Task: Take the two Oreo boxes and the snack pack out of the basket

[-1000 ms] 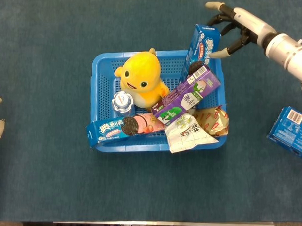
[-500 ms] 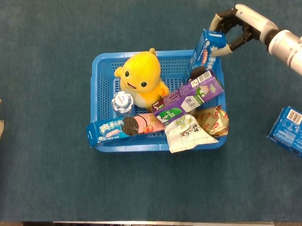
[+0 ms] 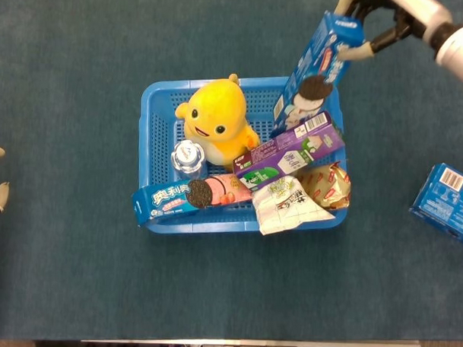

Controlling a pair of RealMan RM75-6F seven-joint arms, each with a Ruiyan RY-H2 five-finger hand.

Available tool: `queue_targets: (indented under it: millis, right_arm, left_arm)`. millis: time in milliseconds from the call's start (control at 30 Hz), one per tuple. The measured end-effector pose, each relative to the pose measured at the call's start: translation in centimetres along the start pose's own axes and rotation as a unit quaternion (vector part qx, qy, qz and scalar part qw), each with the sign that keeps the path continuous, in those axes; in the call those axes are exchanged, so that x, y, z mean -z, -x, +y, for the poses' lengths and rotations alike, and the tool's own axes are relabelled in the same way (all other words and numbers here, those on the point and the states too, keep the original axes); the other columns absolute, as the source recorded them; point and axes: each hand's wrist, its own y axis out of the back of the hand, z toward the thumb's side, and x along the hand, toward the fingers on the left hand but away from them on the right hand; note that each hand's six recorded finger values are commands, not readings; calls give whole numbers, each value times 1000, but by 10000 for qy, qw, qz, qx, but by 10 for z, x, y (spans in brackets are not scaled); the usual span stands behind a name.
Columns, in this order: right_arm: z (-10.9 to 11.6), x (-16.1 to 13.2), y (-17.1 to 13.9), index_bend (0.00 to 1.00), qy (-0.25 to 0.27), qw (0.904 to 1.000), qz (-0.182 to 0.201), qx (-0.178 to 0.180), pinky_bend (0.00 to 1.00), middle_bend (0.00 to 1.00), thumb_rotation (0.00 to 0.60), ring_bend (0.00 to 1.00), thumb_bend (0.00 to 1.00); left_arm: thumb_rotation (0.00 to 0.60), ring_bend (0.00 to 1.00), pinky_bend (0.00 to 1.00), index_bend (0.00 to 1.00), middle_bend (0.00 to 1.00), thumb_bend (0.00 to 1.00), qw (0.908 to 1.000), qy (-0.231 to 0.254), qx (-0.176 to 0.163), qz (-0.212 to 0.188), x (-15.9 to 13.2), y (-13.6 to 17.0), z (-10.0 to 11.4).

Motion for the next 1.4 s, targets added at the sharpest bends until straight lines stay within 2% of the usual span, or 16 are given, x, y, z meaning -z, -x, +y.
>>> queue_targets:
  millis: [200,300,400,500,600,833,967,1067,1133,1200,1233,1267,1300,1400]
  right_arm:
    - [23,-23,-21,660,-557,9979,218,255,359,666,600,552,0]
    - [29,-31,-30,660,-1054,9934,254,362,359,666,600,552,0]
    - [34,-38,-40,660,-1673,9842,274,502,359,666,600,552,0]
    - [38,-46,-52,660,-2341,9694,280,681,359,666,600,552,0]
    - [41,-55,-65,660,-2984,9498,256,901,359,666,600,552,0]
    - [45,-74,-99,660,-4233,8950,-95,1403,359,666,600,552,0]
    - [43,-73,-116,661,-4534,8790,-500,1391,360,667,600,552,0]
    - [40,-64,-129,657,-4698,8702,-947,1141,363,649,600,541,0]
    - [35,-53,-136,576,-4743,8672,-1258,853,364,577,600,479,0]
    - [30,-42,-142,349,-4802,8620,-1522,560,364,455,600,369,0]
    - [26,-35,-147,268,-4850,8571,-1701,351,364,412,600,332,0]
    - [24,-29,-150,131,-4883,8529,-1833,203,363,327,600,270,0]
    - [22,-23,-154,56,-4911,8487,-1964,71,363,248,600,226,0]
    - [17,-8,-164,0,-4962,8358,-2339,-230,357,71,600,132,0]
  left_arm:
    - [600,109,358,318,192,343,10000,-13,-53,-38,-4,-1,4]
    - [600,109,358,317,192,344,9999,-28,-88,-65,-6,-2,7]
    - [600,109,358,318,193,344,9999,-55,-99,-88,-9,-2,8]
    - [600,109,358,317,193,344,9999,-81,-97,-106,-11,-3,9]
    - [600,109,358,317,192,343,9998,-94,-99,-120,-13,-3,10]
    - [600,109,358,317,192,344,9998,-103,-93,-135,-15,-4,9]
    - [600,109,358,317,193,344,9998,-97,-82,-126,-15,-4,8]
    - [600,109,358,318,193,344,9998,-96,-85,-120,-15,-3,8]
    - [600,109,358,317,192,344,9998,-93,-97,-119,-15,-3,8]
    - [600,109,358,317,192,344,9998,-91,-109,-122,-15,-2,9]
    - [600,109,358,317,192,344,9998,-90,-112,-124,-15,-2,9]
    - [600,109,358,317,192,343,9998,-90,-116,-128,-15,-2,9]
    - [600,109,358,318,192,343,9998,-89,-124,-134,-16,-2,10]
    - [600,109,358,317,192,344,9998,-94,-132,-144,-16,-1,10]
